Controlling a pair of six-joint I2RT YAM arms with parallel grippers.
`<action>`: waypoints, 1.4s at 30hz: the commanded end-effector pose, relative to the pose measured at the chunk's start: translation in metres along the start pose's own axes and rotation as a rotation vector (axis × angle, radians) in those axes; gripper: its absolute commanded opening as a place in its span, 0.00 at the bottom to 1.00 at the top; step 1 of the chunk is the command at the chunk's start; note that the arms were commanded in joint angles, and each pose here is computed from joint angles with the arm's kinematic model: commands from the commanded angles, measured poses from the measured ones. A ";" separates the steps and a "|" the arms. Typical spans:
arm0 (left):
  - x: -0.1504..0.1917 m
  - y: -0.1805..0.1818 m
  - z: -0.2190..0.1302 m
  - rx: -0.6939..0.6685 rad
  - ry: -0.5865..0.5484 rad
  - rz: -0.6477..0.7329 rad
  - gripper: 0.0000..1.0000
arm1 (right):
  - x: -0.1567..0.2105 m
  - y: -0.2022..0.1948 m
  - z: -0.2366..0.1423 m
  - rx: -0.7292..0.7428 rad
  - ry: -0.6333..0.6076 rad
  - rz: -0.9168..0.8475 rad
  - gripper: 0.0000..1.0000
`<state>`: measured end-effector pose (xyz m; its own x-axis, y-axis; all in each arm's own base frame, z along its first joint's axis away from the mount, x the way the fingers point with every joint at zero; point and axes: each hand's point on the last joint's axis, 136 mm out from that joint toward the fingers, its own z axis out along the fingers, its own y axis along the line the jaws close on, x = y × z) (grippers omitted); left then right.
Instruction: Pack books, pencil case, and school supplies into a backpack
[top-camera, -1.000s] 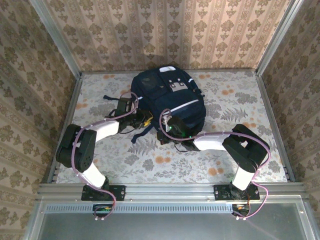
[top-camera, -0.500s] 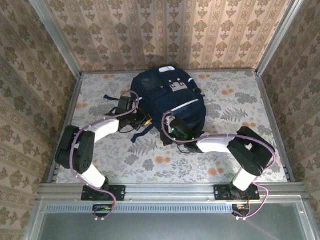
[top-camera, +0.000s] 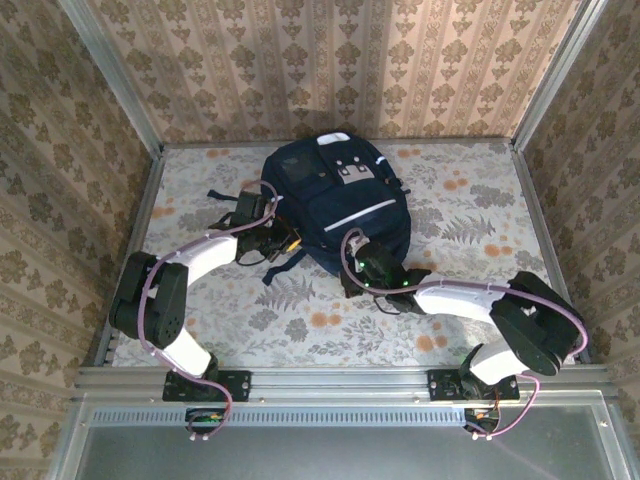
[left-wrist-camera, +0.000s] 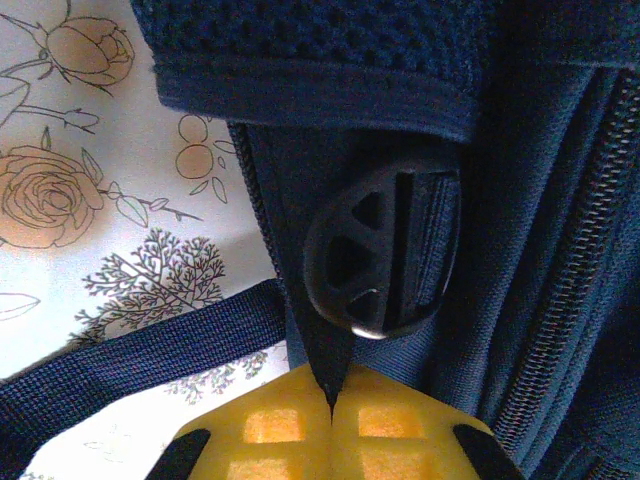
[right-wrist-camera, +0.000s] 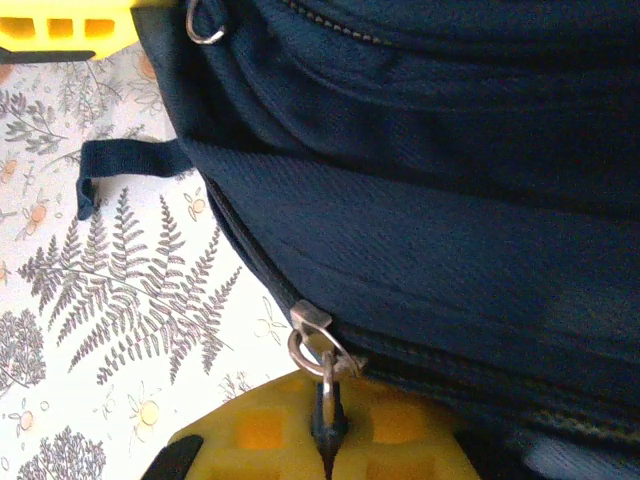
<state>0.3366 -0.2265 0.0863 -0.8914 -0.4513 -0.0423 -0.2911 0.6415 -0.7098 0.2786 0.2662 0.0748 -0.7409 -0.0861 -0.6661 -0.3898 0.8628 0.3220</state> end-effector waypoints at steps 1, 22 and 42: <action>-0.029 0.008 -0.018 -0.047 -0.120 0.000 0.00 | 0.016 -0.031 -0.015 0.121 0.076 -0.020 0.00; -0.034 0.004 -0.019 -0.060 -0.102 0.033 0.00 | 0.014 -0.069 -0.044 0.167 0.248 0.123 0.00; -0.023 -0.036 -0.070 -0.064 -0.050 0.044 0.43 | -0.058 0.083 0.044 -0.265 0.127 0.179 0.00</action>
<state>0.3687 -0.1951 0.1687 -0.8805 -0.4404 -0.1753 -0.2298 0.7201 -0.6547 0.2932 0.3387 0.0833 -0.8916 -0.0791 -0.4458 -0.3433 0.7602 0.5517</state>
